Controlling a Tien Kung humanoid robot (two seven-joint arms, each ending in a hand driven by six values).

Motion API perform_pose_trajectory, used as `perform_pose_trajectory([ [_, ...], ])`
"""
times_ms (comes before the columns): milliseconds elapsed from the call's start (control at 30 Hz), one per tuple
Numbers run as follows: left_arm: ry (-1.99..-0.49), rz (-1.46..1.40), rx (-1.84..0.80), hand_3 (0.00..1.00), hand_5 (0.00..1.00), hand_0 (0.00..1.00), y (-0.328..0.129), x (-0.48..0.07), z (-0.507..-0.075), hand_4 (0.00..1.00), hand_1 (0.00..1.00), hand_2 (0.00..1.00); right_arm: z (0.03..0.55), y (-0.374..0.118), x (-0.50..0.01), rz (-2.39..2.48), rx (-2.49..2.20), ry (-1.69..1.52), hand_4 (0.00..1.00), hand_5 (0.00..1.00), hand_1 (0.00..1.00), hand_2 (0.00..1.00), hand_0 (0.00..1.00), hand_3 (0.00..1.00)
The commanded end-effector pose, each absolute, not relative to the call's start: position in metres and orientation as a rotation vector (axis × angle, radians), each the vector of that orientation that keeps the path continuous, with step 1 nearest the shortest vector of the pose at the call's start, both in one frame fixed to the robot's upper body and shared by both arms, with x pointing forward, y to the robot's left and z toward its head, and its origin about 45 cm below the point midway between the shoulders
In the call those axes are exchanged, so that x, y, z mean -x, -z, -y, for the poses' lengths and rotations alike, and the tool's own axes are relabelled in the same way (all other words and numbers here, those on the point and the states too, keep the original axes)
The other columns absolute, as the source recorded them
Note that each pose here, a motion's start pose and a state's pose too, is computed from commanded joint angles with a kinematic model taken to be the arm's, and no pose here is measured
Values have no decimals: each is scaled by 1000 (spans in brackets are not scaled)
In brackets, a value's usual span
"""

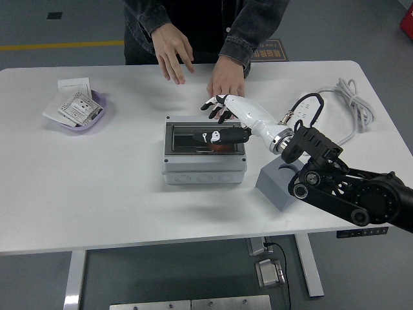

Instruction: Pick up the cylinder from the cube,place it in the box,flap close box

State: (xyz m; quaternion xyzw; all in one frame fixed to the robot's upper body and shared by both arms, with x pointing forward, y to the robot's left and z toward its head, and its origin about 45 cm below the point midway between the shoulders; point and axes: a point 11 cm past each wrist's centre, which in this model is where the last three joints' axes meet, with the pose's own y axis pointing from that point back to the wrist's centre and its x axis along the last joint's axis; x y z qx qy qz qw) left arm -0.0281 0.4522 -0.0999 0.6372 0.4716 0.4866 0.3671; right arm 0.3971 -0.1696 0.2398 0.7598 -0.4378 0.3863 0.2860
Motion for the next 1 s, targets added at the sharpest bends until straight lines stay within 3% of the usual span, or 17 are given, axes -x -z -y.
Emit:
perform_pose_trajectory([
  [500,-1246,-1246,-1652,646,73,662,99,40,-452,569,720,632,227,-277,-368,1746,-2037,-1036,998,619,489,553,531,705],
  [833,-1247,-1261,-1649,645,73,662,100,45,-450,569,720,632,318,-227,-341,2150,-2006,-601,998,606,491,552,562,692],
  [1000,-1252,-1259,-1646,644,70,662,100,45,-451,565,720,631,334,-206,-332,2215,-2020,-383,998,612,501,562,580,675],
])
